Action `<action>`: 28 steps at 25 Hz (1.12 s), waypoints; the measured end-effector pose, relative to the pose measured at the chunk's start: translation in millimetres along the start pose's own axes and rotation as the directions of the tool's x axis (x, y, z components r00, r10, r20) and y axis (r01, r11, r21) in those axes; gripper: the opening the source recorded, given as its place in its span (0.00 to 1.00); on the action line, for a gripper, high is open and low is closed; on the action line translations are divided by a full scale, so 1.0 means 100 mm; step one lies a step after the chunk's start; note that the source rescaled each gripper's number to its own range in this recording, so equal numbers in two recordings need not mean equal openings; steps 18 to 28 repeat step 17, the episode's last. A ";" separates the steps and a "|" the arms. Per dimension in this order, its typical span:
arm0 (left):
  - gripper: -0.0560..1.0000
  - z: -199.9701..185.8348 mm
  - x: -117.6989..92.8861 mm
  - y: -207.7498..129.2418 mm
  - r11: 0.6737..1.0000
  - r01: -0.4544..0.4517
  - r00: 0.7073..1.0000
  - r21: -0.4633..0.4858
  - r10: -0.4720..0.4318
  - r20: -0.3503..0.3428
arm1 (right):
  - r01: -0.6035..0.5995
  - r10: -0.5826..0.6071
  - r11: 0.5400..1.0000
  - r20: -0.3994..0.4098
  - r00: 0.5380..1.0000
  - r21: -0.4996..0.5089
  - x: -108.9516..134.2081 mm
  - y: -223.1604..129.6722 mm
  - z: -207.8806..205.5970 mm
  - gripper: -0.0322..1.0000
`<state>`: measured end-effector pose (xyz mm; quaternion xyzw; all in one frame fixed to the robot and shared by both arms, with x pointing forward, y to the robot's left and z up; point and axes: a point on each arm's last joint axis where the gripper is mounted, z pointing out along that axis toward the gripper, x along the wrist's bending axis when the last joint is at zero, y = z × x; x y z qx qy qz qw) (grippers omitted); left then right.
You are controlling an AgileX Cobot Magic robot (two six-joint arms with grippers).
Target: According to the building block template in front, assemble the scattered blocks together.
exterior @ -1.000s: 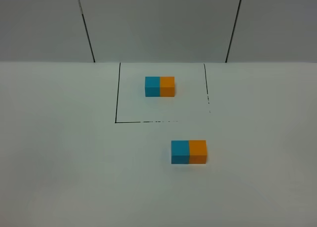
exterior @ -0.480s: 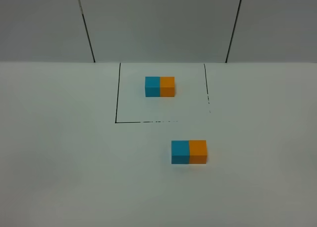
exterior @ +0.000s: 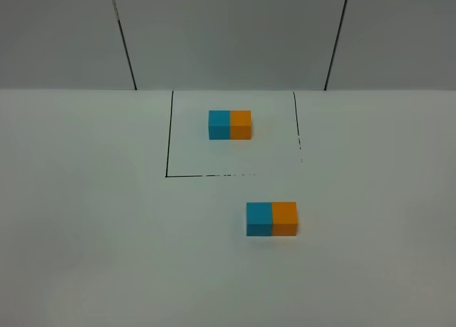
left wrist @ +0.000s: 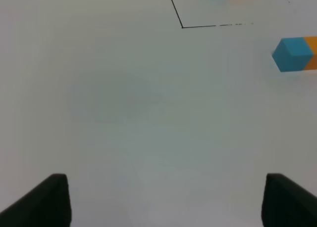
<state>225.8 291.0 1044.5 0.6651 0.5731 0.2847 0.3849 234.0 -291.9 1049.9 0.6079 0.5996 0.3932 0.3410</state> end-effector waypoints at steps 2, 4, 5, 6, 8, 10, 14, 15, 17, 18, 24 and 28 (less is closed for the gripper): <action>0.68 0.00 0.00 0.00 1.000 0.000 1.000 0.000 0.000 0.000 | 0.000 0.000 1.000 0.000 1.000 0.000 0.00 0.00 0.00 0.99; 0.68 0.00 0.00 0.00 1.000 0.000 1.000 0.000 0.000 0.000 | 0.000 0.000 1.000 0.000 1.000 0.000 0.00 0.00 0.00 0.99; 0.68 0.00 0.00 0.00 1.000 0.000 1.000 0.000 0.000 0.000 | 0.000 0.000 1.000 0.000 1.000 0.000 0.00 0.00 0.00 0.99; 0.68 0.00 0.00 0.00 1.000 0.000 1.000 0.000 0.000 0.000 | 0.000 0.000 1.000 0.000 1.000 0.000 0.00 0.00 0.00 0.99; 0.68 0.00 0.00 0.00 1.000 0.000 1.000 0.000 0.000 0.000 | 0.000 0.000 1.000 0.000 1.000 0.000 0.00 0.00 0.00 0.98; 0.68 0.00 0.00 0.00 1.000 0.000 1.000 0.000 0.000 0.000 | 0.000 0.000 1.000 0.000 1.000 0.000 0.00 0.00 0.00 0.97; 0.68 0.00 0.00 0.00 1.000 0.000 1.000 0.000 0.000 0.000 | 0.000 0.000 1.000 0.000 1.000 0.000 0.00 0.00 0.00 0.95; 0.68 0.00 0.00 0.00 1.000 0.000 1.000 0.000 0.000 0.000 | 0.000 0.000 1.000 0.000 1.000 0.000 0.00 0.00 0.00 0.95; 0.68 0.00 0.00 0.00 1.000 0.000 1.000 0.000 0.000 0.000 | 0.000 0.000 1.000 -0.001 1.000 0.000 0.00 0.00 0.00 0.93; 0.68 0.00 0.00 0.00 1.000 0.000 1.000 0.000 0.000 0.000 | 0.000 0.000 1.000 -0.001 1.000 0.000 0.00 0.00 0.00 0.93; 0.68 0.00 0.00 0.00 1.000 0.000 1.000 0.000 0.000 0.000 | 0.000 0.000 1.000 -0.001 1.000 0.000 0.00 0.00 0.00 0.93; 0.68 0.00 0.00 0.00 1.000 0.000 1.000 0.000 0.000 0.000 | 0.000 0.000 1.000 -0.001 1.000 0.000 0.00 0.00 0.00 0.93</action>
